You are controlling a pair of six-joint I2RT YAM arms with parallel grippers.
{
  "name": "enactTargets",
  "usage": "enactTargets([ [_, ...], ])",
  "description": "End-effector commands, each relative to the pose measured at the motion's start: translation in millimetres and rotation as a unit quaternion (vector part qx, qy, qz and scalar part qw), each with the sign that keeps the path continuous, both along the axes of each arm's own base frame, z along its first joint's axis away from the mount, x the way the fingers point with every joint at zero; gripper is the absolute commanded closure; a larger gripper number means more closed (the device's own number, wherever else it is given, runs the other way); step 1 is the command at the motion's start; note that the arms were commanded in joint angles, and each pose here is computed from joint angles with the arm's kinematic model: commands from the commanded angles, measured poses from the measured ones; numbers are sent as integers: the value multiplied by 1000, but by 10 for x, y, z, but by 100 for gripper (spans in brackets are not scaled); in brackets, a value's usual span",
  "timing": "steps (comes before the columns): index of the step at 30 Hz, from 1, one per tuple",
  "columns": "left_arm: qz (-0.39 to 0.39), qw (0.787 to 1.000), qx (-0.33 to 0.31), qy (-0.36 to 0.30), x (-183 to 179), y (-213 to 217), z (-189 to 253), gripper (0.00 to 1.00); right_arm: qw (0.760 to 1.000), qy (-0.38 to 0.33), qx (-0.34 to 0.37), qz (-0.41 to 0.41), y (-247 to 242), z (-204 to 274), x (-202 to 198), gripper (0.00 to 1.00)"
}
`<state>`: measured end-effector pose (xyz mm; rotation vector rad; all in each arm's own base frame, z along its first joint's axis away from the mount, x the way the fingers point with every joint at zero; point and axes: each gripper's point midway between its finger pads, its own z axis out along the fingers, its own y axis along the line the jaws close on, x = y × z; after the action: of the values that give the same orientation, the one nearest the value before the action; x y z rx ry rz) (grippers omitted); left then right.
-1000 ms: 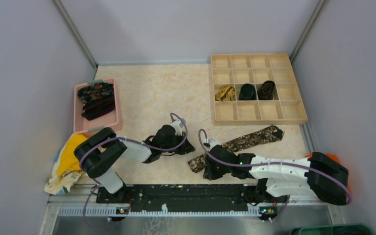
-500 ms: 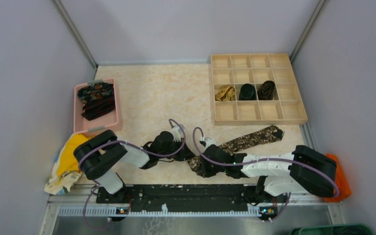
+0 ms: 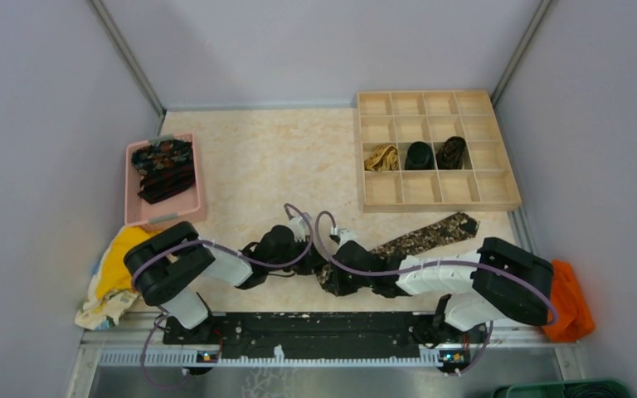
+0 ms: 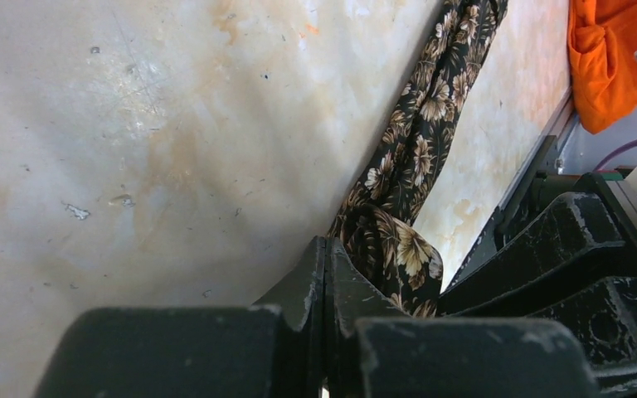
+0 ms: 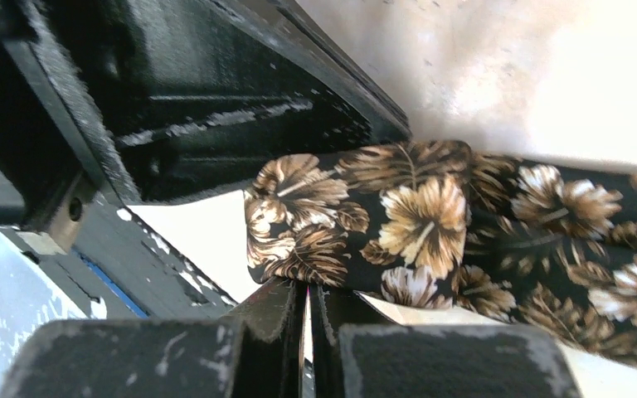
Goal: Roll the ties
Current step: Roll the tie at the center of the board.
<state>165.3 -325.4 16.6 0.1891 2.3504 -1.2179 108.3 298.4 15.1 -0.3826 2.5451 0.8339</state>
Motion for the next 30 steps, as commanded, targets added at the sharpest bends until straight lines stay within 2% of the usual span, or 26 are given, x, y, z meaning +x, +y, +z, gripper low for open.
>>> enactTargets([
  [1, 36, 987, 153, 30, -97, 496, -549, 100, 998, -9, -60, -3, -294, -48, -34, 100],
  [6, 162, 961, 224, -18, 375, 773, -378, 100, 995, -44, -90, -4, -462, 255, -41, 100],
  [11, 325, 921, 208, -56, 640, 1247, 199, 100, 985, -110, -129, -14, -541, 669, 55, 98],
  [14, 403, 893, 184, -76, 640, 1603, 581, 100, 983, -131, -131, 5, -402, 781, 86, 79],
  [15, 420, 887, 173, -84, 624, 1704, 714, 100, 981, -136, -137, 12, -350, 783, 99, 76],
  [18, 449, 876, 135, -114, 573, 1940, 1068, 100, 973, -152, -170, 34, -196, 758, 148, 61],
  [23, 465, 868, 88, -148, 475, 2183, 1392, 100, 958, -173, -220, 62, 50, 657, 219, 43],
  [30, 483, 856, 107, -151, 411, 2373, 1365, 100, 948, -177, -252, 83, 201, 483, 272, 39],
])
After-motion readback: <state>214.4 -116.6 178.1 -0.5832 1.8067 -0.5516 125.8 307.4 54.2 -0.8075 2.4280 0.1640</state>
